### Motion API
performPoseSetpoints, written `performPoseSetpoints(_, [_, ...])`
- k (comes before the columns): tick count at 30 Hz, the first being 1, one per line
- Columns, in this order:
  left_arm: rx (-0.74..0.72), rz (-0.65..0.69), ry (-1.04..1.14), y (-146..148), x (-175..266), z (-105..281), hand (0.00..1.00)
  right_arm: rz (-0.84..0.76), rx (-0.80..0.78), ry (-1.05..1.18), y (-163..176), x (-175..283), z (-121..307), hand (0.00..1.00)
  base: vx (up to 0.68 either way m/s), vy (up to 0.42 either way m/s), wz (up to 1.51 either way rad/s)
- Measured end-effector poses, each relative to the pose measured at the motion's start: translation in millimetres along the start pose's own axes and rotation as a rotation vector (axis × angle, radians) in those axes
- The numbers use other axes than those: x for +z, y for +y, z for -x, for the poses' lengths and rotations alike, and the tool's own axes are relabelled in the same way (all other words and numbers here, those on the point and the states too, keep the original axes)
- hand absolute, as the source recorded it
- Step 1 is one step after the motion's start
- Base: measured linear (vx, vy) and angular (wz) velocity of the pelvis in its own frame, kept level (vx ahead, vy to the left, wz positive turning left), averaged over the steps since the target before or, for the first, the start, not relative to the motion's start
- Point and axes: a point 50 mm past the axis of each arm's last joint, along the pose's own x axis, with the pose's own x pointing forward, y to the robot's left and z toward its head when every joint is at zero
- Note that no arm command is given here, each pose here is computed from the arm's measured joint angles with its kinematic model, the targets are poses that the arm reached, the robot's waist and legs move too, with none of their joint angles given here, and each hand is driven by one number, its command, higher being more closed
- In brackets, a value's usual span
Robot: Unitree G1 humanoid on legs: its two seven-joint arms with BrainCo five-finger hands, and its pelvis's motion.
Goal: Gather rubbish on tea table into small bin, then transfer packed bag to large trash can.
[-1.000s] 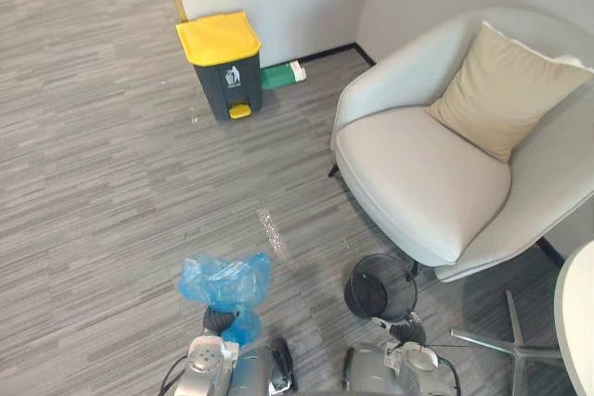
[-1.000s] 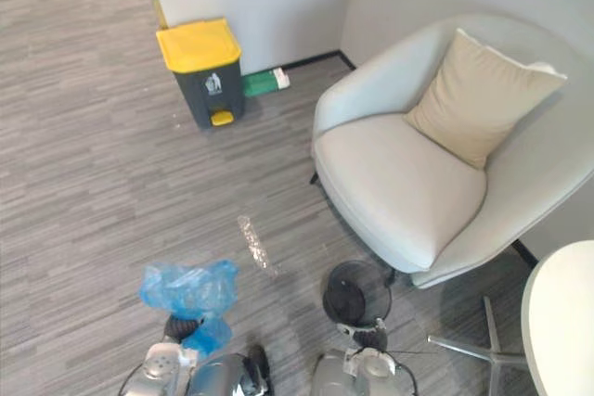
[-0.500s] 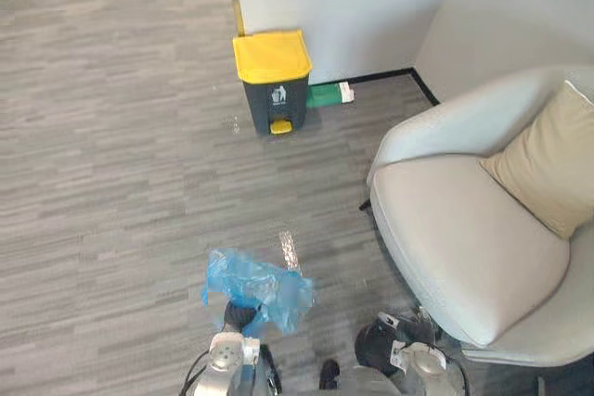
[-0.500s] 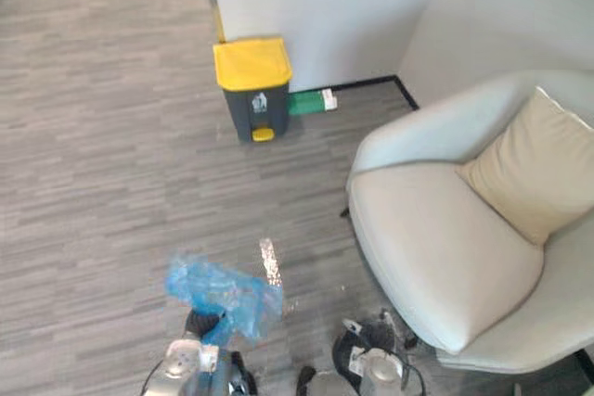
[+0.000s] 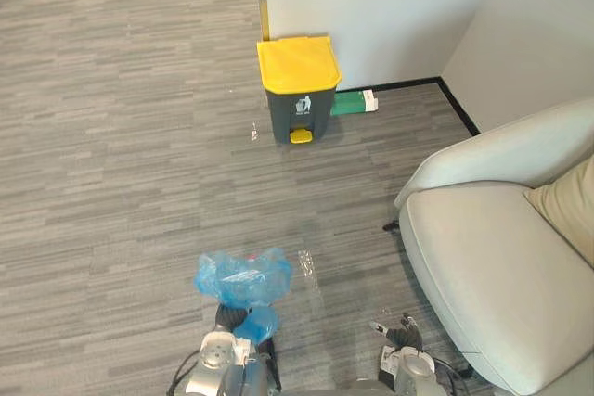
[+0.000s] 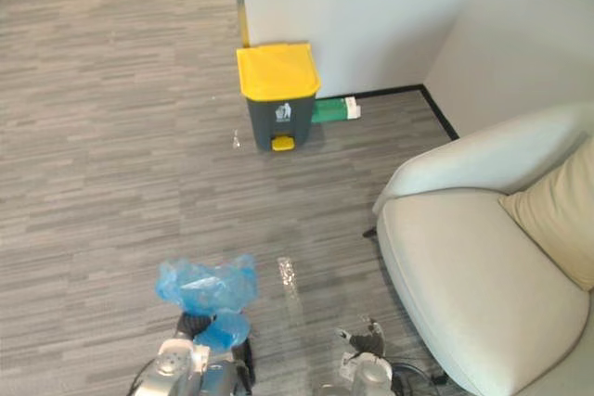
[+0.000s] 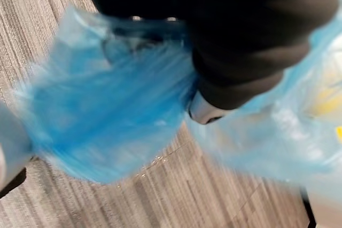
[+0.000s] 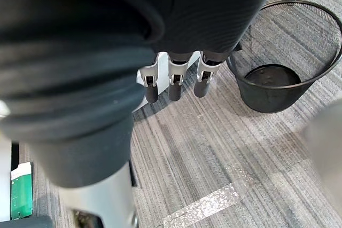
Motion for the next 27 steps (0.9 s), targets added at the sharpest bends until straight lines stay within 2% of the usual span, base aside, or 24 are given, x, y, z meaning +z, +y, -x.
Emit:
performPoseSetpoints(7, [0.040, -0.005, -0.014, 14, 4, -4, 1.00, 0.074, 0.010, -0.026, -3, 5, -3, 0.00, 0.28, -0.036, 0.28])
performPoseSetpoints(11, [0.014, 0.012, -0.020, 3, 9, -6, 1.00, 0.092, -0.019, -0.024, -16, 7, -7, 0.00, 0.40, -0.116, 0.44])
performPoseSetpoints(17, [-0.022, 0.084, -0.091, -12, 26, -1, 1.00, 0.051, 0.000, -0.036, -9, 4, 0, 0.00, 0.44, -0.102, 0.04])
performPoseSetpoints(19, [-0.039, 0.099, -0.119, -19, 36, -4, 1.00, 0.030, -0.012, -0.064, -11, 13, -3, 0.00, 0.26, 0.056, -0.25])
performPoseSetpoints(23, [-0.050, 0.097, -0.113, -23, 37, -6, 1.00, 0.011, -0.059, -0.024, -23, 4, -2, 0.00, 0.33, 0.227, 0.05])
performPoseSetpoints(24, [-0.044, 0.080, -0.095, -19, 33, -8, 1.00, 0.015, -0.048, 0.027, -17, -9, 1, 0.00, 0.29, 0.232, 0.21])
performPoseSetpoints(27, [-0.028, 0.054, -0.078, -10, 26, -8, 1.00, 0.000, -0.025, 0.032, -7, -8, 1, 0.00, 0.25, 0.193, 0.10])
